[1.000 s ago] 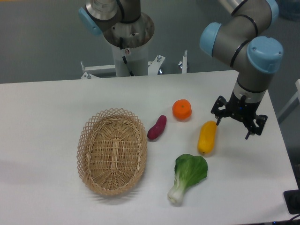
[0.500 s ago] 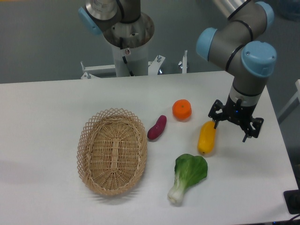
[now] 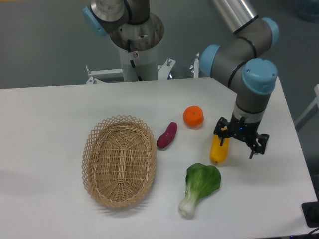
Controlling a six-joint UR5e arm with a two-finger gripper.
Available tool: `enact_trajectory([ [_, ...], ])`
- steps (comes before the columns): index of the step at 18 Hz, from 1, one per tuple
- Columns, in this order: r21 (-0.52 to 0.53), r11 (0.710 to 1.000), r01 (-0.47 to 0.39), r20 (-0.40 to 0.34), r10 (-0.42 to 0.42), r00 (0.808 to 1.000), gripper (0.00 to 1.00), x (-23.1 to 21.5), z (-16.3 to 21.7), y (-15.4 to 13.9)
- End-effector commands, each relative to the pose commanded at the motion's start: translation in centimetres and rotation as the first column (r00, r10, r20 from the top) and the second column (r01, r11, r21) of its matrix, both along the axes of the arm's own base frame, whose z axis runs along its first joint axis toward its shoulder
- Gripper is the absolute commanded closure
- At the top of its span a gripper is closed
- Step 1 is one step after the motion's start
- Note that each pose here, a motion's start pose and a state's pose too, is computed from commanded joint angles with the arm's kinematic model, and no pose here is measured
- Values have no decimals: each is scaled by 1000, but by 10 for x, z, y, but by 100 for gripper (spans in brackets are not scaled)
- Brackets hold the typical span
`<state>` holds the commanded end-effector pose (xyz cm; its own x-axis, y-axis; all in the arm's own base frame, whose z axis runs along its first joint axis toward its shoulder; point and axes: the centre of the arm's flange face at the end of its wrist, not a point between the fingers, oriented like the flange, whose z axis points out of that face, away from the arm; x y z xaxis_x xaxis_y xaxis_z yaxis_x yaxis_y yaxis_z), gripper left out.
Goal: Pick up the mango from the table
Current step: 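Lower the open gripper down around the yellow mango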
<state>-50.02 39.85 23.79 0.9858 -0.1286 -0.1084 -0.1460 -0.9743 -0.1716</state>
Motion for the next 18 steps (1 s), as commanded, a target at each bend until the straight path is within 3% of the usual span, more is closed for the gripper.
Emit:
enact_trajectory([
  [18, -104, 995, 0, -9, -1, 1000, 0, 16, -39, -5],
])
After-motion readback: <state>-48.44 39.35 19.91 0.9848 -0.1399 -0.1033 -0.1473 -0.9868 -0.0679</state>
